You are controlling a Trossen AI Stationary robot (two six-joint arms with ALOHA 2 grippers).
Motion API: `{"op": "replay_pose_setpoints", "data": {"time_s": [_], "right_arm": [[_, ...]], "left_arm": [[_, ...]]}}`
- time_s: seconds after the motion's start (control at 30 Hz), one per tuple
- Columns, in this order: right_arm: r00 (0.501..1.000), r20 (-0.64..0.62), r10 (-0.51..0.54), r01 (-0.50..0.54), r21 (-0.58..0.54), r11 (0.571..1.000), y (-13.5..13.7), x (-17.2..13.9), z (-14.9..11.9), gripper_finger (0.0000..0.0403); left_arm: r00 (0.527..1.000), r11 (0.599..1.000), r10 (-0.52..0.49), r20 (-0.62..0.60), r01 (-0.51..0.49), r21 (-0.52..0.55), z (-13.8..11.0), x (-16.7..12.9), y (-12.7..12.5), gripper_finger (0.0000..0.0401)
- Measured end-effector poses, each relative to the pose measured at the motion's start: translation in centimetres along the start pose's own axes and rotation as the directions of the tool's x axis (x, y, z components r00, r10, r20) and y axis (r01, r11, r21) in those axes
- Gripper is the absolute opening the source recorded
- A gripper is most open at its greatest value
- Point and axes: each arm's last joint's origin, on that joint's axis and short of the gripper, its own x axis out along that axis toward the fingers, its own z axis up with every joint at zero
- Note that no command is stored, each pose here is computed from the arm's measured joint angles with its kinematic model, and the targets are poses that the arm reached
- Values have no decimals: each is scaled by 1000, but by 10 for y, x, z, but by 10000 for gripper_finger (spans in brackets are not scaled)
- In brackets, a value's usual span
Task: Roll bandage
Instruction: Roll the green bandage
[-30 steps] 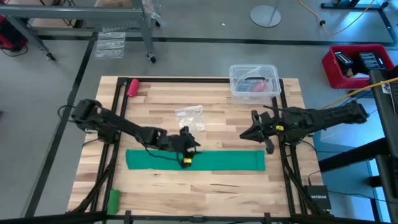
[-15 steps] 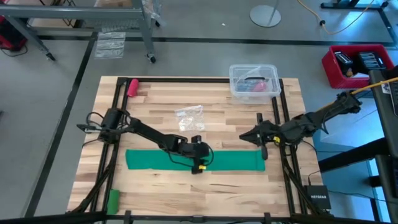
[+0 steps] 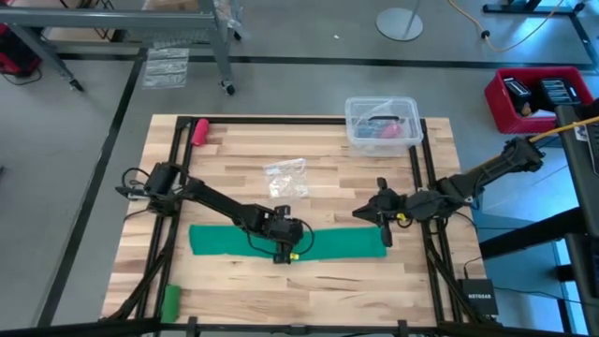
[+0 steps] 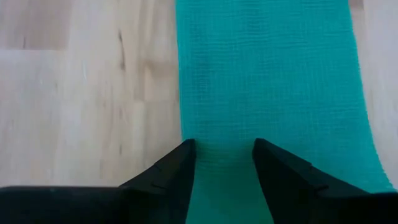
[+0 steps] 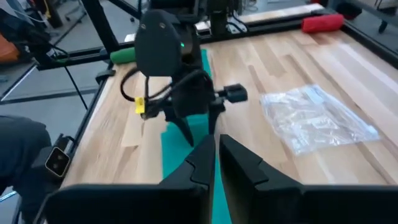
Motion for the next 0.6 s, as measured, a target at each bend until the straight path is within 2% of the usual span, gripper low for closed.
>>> {"op": "replay_pose_setpoints", "data": {"time_s": [0.13, 0.23, 0.33, 0.47, 0.53, 0.6], "right_arm": [[998, -59, -23, 26, 48, 998, 2, -9, 16, 28], [983, -179, -43, 65, 117, 991, 4, -9, 18, 28], [941, -335, -51, 114, 173, 978, 5, -1, 7, 28], [851, -519, -80, 202, 184, 962, 6, 10, -12, 28], [825, -560, -79, 219, 187, 958, 6, 13, -16, 28], [827, -558, -70, 210, 193, 958, 7, 14, -16, 28]], "left_arm": [[989, 1000, -15, 150, 18, -22, 19, -29, 0, 159], [982, 999, -17, 190, 24, -30, 25, -44, 2, 159], [985, 1000, -10, 169, 15, -26, 22, -46, 3, 159], [976, 999, -15, 216, 23, -35, 27, -49, 2, 159], [967, 998, -29, 252, 39, -38, 31, -45, 2, 159], [952, 997, -44, 304, 61, -48, 37, -43, 3, 159]]}}
